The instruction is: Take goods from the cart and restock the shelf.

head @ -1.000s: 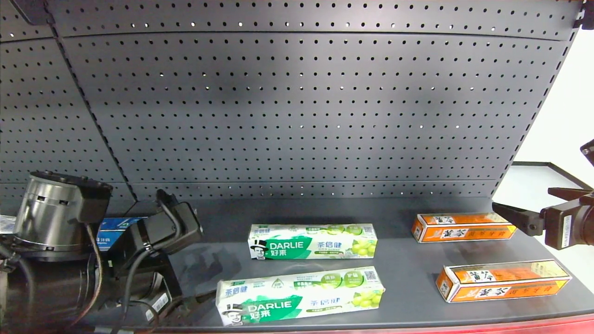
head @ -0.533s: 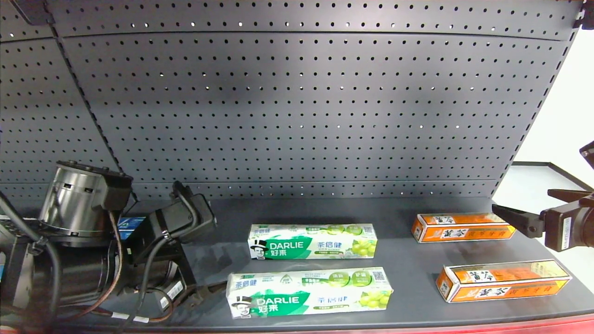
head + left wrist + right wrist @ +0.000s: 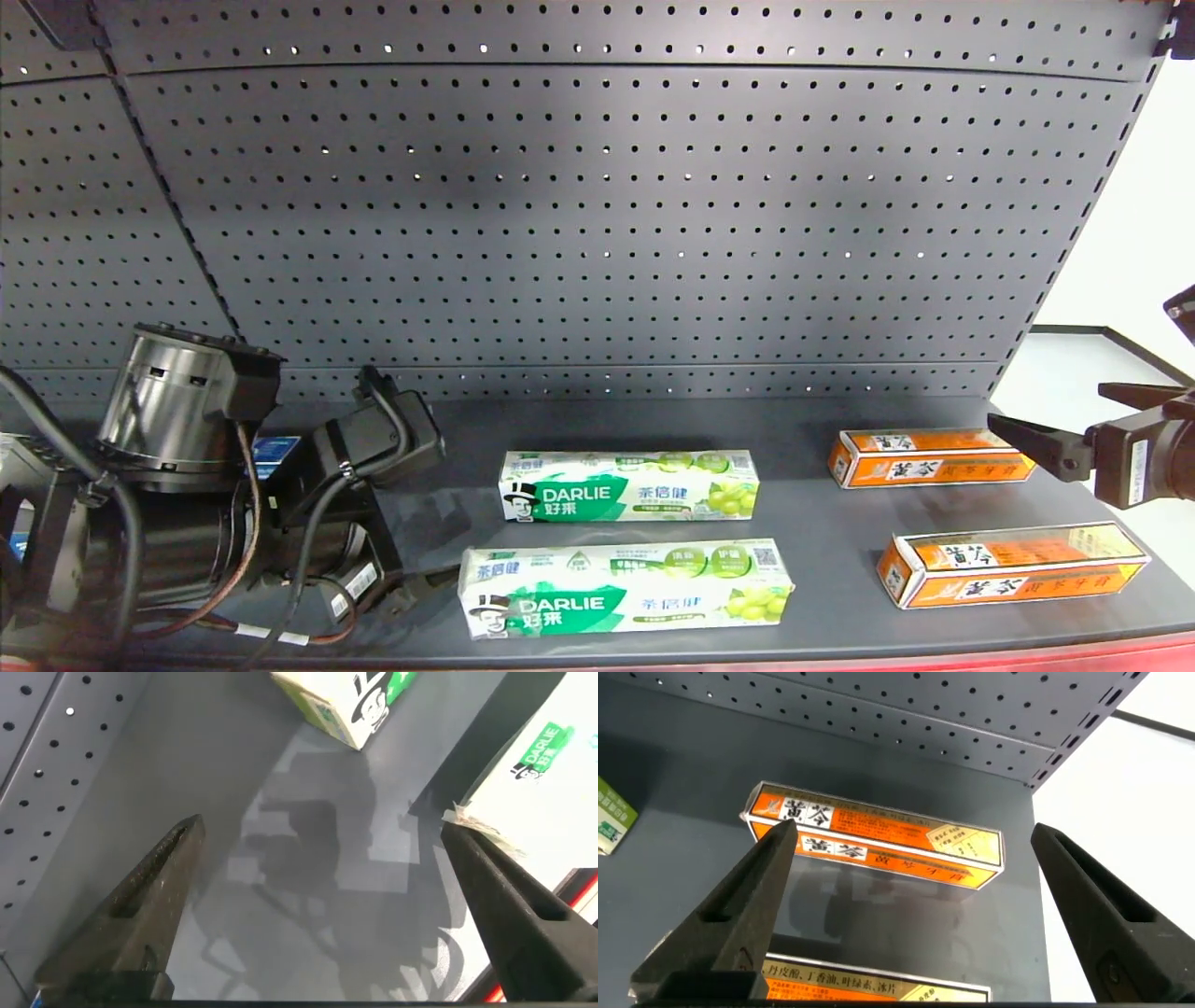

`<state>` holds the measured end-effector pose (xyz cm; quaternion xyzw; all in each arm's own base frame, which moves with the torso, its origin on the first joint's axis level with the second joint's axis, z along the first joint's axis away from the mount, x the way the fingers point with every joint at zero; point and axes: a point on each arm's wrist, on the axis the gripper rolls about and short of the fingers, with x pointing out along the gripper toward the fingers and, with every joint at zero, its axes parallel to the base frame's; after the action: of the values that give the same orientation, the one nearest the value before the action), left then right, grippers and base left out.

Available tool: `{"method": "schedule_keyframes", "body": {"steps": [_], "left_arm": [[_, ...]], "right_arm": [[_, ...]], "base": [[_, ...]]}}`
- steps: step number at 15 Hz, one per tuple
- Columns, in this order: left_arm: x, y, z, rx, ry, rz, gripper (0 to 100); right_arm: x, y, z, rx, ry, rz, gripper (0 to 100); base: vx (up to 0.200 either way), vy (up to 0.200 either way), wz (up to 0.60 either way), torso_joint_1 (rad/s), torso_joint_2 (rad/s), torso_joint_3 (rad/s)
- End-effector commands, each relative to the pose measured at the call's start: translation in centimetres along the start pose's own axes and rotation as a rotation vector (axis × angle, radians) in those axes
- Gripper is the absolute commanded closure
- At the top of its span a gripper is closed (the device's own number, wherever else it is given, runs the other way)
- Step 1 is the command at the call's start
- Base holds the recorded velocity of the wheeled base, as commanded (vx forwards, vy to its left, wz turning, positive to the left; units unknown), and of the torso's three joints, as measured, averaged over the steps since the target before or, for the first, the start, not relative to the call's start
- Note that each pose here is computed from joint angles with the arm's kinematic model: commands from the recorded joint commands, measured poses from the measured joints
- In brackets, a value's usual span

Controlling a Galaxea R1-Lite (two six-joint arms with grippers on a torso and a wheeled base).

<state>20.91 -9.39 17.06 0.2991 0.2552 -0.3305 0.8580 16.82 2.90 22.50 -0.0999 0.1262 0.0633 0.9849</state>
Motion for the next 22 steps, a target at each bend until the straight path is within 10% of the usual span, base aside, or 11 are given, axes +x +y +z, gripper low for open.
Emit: {"method": "schedule_keyframes", "body": {"steps": [1, 14, 19, 22], "left_arm": [[0.1, -0.1, 0.2, 0.007, -0.005, -0.007, 0], [0.1, -0.3, 0.3, 0.009, -0.005, -0.010, 0], [-4.7, 0.3, 0.0, -0.016, -0.112, 0.111, 0], [-9.0, 0.8, -1.5, -0.087, -0.181, 0.272, 0]], "right_arm": [[-0.1, 0.0, -0.2, -0.001, 0.003, 0.000, 0], [-0.2, 0.0, -0.1, -0.001, -0.001, 0.000, 0], [-0.8, -0.1, 0.4, 0.002, -0.033, -0.007, 0], [-2.4, -0.3, 0.6, 0.007, -0.083, -0.014, 0]], "base": [[0.000, 0.000, 0.00, 0.000, 0.00, 0.000], [0.000, 0.000, 0.00, 0.000, 0.00, 0.000], [0.000, 0.000, 0.00, 0.000, 0.00, 0.000], [0.000, 0.000, 0.00, 0.000, 0.00, 0.000]]}}
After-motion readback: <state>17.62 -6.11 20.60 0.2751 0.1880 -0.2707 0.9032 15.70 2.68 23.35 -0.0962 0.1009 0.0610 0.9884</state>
